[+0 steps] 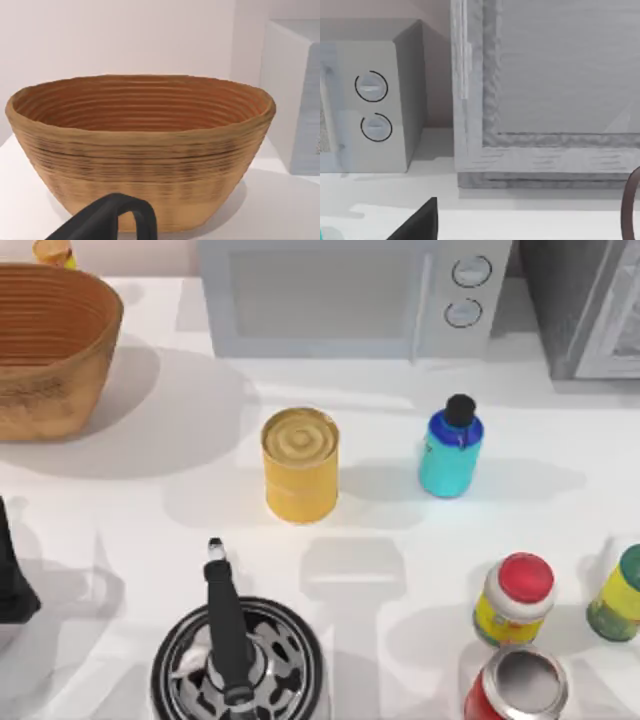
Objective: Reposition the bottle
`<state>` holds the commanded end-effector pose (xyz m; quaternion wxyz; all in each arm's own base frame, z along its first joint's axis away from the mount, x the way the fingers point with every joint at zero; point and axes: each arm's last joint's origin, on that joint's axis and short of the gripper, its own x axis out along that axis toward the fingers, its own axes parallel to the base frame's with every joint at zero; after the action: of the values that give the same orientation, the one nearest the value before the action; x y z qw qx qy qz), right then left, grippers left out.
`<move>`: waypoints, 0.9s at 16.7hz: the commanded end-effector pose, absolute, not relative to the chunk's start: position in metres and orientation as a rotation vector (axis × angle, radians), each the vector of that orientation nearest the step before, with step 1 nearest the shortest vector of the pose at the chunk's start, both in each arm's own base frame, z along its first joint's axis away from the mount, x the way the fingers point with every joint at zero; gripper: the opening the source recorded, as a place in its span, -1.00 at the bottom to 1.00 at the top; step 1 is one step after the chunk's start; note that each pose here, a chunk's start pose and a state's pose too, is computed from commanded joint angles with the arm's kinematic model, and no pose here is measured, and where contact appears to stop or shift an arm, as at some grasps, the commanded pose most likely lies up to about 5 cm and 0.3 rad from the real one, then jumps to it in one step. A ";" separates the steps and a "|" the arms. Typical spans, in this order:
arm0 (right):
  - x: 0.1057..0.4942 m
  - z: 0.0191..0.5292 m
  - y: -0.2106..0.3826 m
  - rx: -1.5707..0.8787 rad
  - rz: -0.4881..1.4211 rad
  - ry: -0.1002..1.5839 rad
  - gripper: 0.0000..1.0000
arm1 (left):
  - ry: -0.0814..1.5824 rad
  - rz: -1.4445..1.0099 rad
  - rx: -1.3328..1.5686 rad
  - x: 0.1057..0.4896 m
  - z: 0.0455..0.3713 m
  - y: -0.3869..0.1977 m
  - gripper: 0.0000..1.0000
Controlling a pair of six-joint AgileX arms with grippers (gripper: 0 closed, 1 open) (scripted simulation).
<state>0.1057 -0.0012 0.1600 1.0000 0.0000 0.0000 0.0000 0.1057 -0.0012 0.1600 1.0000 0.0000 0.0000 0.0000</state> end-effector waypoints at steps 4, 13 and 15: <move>0.106 0.160 -0.001 0.000 0.000 0.000 1.00 | 0.008 -0.023 0.005 0.107 0.164 -0.003 1.00; 0.106 0.160 -0.001 0.000 0.000 0.000 1.00 | 0.121 -0.273 0.036 0.164 0.234 -0.048 1.00; 0.106 0.160 -0.001 0.000 0.000 0.000 1.00 | 0.179 -0.338 0.048 0.197 0.241 -0.072 1.00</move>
<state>0.1057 -0.0012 0.1600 1.0000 0.0000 0.0000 0.0000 0.1968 -0.0725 0.2406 0.9815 0.0238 0.0889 -0.1681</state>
